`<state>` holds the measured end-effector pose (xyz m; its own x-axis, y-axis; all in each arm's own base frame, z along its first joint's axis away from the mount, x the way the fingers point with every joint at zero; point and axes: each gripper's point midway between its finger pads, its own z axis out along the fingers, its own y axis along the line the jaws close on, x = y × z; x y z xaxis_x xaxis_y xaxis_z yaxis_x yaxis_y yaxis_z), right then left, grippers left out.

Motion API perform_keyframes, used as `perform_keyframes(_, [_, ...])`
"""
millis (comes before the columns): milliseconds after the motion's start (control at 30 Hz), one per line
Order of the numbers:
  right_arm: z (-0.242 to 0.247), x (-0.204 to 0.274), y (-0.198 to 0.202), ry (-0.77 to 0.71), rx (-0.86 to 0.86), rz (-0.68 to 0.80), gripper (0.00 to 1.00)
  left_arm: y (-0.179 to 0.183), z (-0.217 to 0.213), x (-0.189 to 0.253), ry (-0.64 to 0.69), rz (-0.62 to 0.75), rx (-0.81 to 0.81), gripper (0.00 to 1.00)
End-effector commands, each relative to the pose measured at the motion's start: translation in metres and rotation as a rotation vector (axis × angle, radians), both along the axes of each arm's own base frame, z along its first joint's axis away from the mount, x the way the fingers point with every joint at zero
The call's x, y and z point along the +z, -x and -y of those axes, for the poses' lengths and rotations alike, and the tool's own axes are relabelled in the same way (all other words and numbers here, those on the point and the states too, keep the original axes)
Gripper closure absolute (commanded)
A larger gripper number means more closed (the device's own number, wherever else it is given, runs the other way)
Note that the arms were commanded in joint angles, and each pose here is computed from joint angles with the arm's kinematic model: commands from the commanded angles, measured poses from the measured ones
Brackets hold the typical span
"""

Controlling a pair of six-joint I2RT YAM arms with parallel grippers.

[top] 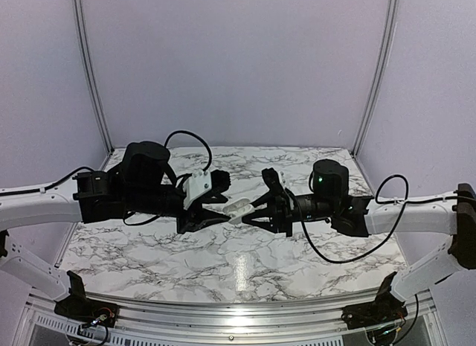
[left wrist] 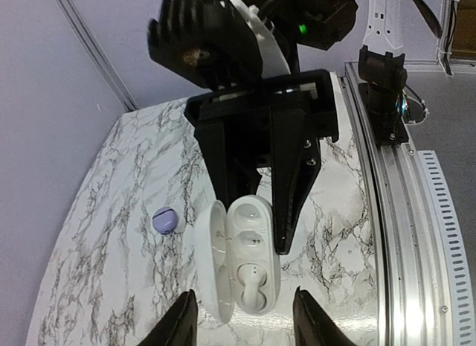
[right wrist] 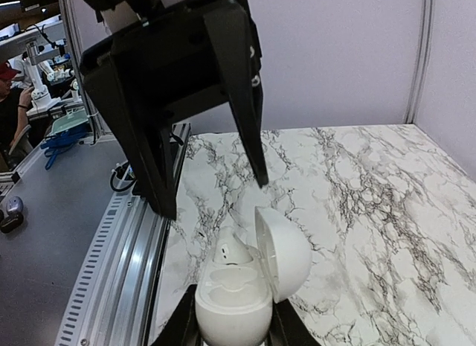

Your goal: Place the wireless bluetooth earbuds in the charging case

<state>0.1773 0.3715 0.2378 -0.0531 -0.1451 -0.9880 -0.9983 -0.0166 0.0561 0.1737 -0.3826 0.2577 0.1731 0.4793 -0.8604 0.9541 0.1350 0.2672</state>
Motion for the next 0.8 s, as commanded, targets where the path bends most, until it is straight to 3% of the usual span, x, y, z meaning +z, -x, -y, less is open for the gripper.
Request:
perform_keyframes(0, [0.006,0.005,-0.009,-0.028,-0.041,-0.002,1.00,-0.010,-0.016,0.030,0.099,0.030,0.057,0.52])
perform_keyframes(100, [0.018,0.009,-0.026,-0.055,-0.096,-0.018,1.00,-0.039,-0.032,0.032,0.162,0.003,0.158,0.44])
perform_keyframes(300, [0.048,0.019,-0.056,-0.103,-0.231,-0.062,1.00,-0.092,-0.038,-0.013,0.153,-0.100,0.300,0.44])
perform_keyframes(633, [0.083,0.022,-0.074,-0.121,-0.368,-0.074,1.00,-0.133,0.007,-0.125,0.052,-0.466,0.335,0.57])
perform_keyframes(767, [0.087,0.023,-0.072,-0.124,-0.378,-0.070,1.00,-0.144,0.010,-0.151,0.060,-0.532,0.410,0.61])
